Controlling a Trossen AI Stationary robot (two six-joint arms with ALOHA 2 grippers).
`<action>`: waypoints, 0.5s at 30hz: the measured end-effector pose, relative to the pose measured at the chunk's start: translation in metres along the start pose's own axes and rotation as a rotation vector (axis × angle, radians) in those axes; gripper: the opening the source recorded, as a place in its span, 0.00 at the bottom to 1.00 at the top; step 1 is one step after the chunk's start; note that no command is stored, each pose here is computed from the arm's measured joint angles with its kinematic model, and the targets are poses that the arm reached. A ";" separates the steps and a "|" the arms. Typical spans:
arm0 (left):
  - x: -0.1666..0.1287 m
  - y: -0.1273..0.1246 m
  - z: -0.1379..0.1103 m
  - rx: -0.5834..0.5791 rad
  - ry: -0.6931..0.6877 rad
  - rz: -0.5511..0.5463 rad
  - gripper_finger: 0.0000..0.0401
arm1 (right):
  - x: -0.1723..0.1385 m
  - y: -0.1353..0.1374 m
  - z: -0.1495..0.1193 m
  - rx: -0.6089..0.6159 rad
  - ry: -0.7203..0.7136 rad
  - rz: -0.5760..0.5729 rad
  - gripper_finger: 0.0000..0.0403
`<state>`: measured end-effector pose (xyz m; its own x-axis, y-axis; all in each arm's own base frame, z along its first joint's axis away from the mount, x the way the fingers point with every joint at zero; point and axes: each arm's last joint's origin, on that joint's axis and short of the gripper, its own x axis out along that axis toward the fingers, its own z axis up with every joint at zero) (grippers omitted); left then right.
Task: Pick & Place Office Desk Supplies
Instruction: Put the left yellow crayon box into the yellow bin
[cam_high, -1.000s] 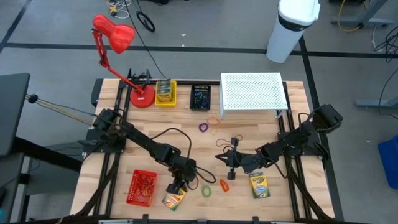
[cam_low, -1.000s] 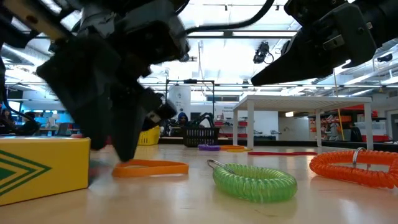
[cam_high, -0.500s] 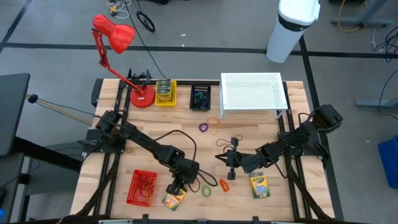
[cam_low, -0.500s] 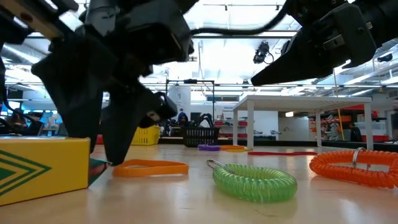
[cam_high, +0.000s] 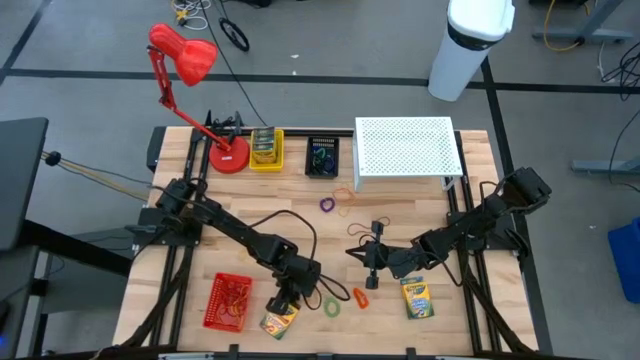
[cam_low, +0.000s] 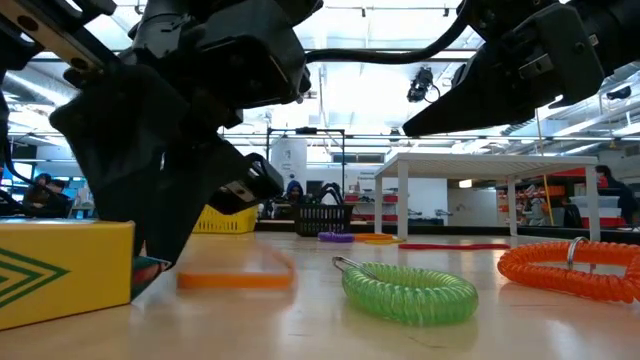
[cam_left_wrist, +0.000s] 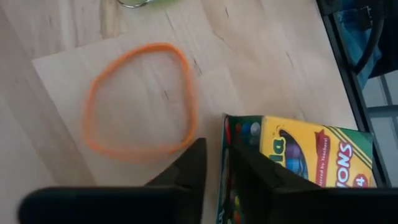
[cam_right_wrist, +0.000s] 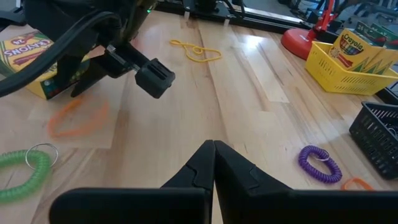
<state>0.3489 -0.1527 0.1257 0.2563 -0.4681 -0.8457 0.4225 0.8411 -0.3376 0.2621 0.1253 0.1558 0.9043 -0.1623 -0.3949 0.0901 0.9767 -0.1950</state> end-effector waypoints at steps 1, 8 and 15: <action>0.000 0.000 0.000 0.002 0.000 0.000 0.16 | 0.000 0.000 0.000 0.000 0.000 0.000 0.04; -0.003 -0.001 0.000 0.046 0.006 0.005 0.01 | 0.000 0.000 0.000 -0.001 0.000 0.000 0.04; -0.049 -0.009 0.001 0.064 -0.006 0.130 0.01 | 0.000 0.000 0.000 -0.001 0.000 0.000 0.04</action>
<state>0.3339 -0.1381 0.1705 0.3172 -0.3582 -0.8781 0.4404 0.8757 -0.1981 0.2620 0.1253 0.1558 0.9042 -0.1623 -0.3951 0.0897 0.9765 -0.1959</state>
